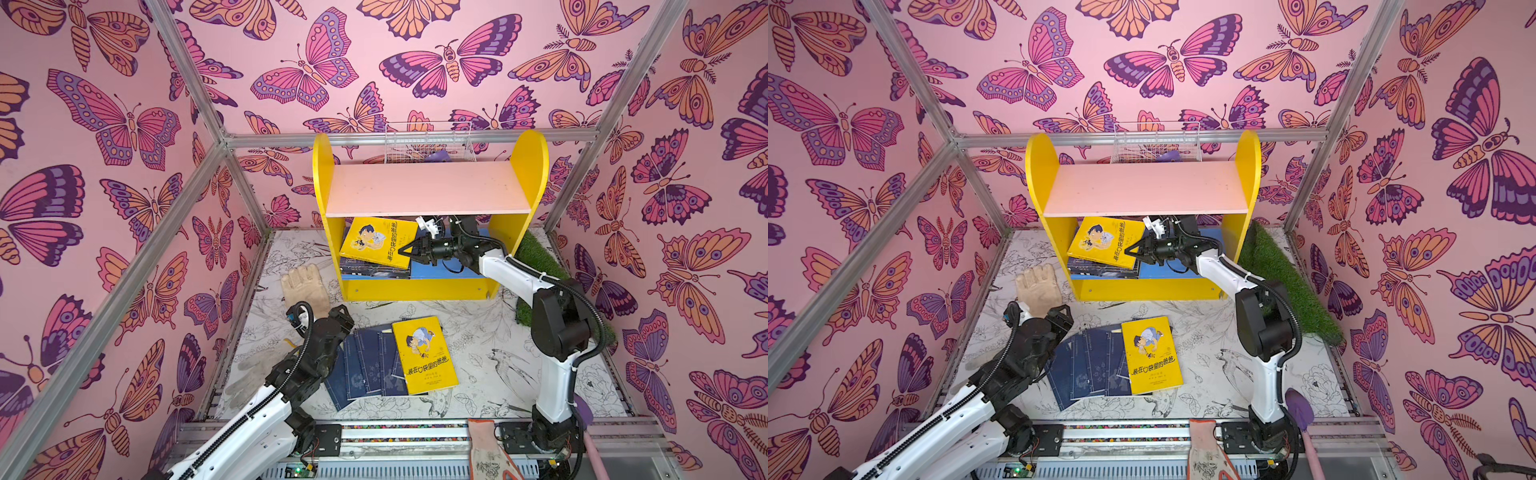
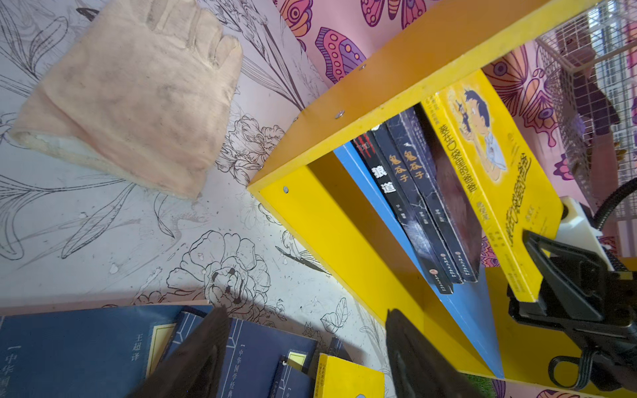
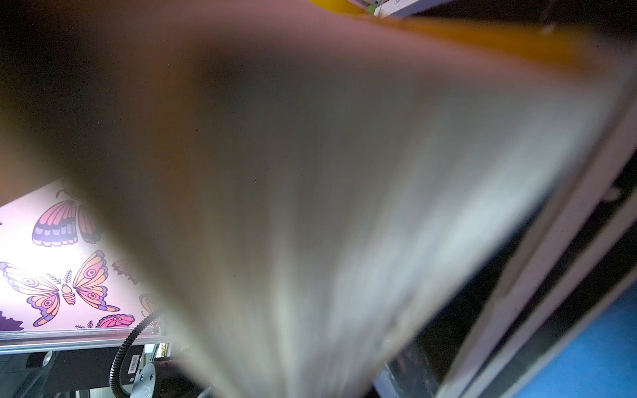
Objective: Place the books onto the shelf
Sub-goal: 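Lay the yellow book on the shelf stack with right gripper while left withdraws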
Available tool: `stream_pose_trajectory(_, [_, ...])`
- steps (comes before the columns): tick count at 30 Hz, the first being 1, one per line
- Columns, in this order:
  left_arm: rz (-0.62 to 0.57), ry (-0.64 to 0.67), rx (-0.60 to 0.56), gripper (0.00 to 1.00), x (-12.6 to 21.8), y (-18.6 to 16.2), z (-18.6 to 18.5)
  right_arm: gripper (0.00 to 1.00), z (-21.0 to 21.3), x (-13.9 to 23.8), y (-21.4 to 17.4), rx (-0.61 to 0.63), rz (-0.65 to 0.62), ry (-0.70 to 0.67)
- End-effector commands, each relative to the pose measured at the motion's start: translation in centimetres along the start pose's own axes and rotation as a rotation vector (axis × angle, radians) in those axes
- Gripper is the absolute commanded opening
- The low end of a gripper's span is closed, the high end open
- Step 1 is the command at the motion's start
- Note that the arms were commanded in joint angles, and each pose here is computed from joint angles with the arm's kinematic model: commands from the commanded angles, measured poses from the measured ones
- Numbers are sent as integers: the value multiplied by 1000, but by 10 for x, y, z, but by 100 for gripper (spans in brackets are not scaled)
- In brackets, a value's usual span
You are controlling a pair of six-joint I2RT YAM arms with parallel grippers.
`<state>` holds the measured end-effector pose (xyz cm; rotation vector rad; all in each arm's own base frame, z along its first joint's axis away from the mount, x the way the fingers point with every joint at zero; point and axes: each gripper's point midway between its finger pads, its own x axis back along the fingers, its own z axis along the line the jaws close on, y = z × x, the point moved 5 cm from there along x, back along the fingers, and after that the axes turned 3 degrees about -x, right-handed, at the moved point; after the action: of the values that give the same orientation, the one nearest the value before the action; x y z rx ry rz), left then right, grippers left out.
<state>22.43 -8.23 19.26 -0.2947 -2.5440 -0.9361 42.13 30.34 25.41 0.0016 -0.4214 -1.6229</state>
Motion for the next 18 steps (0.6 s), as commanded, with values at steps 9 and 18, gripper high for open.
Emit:
stream_pose_trajectory(9, [38, -5, -5, 74, -6, -3, -9, 4, 39, 8, -9, 165, 84, 94])
stream_pose_trajectory(18, [61, -8, -5, 74, -12, -7, -14, 10, 25, -2, 1, 142, 105, 57])
